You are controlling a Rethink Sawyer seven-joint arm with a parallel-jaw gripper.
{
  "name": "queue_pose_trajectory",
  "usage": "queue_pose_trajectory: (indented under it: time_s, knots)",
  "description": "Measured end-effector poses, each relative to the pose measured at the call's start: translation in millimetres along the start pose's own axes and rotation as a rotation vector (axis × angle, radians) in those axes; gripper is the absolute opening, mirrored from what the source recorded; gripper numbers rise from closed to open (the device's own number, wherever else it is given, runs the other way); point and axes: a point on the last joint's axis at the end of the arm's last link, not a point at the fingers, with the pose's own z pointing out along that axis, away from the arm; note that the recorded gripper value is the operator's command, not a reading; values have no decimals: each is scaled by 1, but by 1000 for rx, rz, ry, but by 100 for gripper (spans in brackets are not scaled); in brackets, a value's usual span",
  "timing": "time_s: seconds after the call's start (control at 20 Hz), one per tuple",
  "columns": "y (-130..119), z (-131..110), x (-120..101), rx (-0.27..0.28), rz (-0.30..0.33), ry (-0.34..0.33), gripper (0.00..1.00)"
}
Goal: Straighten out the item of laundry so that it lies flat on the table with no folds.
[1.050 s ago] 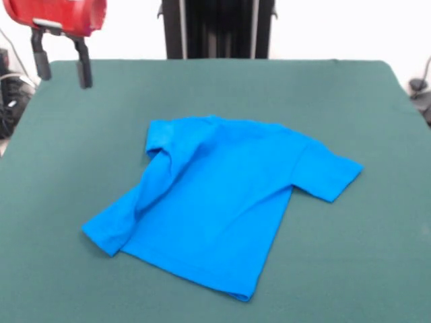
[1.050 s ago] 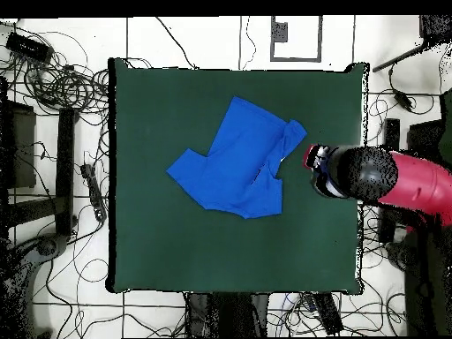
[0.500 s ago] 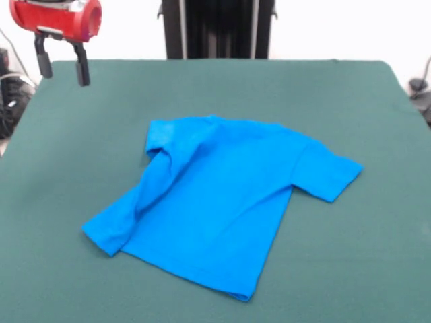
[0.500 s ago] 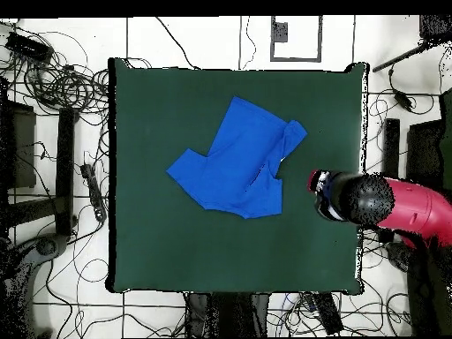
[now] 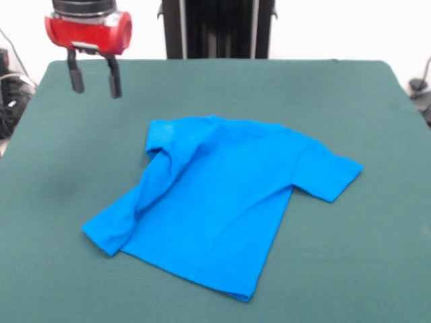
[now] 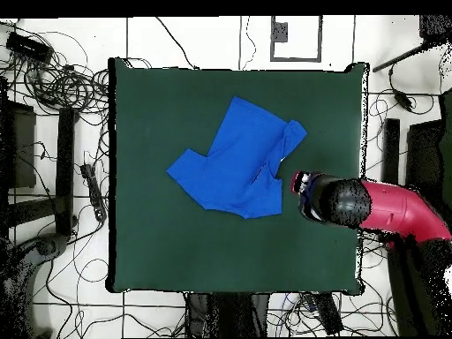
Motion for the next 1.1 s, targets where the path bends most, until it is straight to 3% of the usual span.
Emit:
queue_pose_trajectory:
  time_s: [1.1]
  knots:
    - [54,37,33,-74,-65,-17,100]
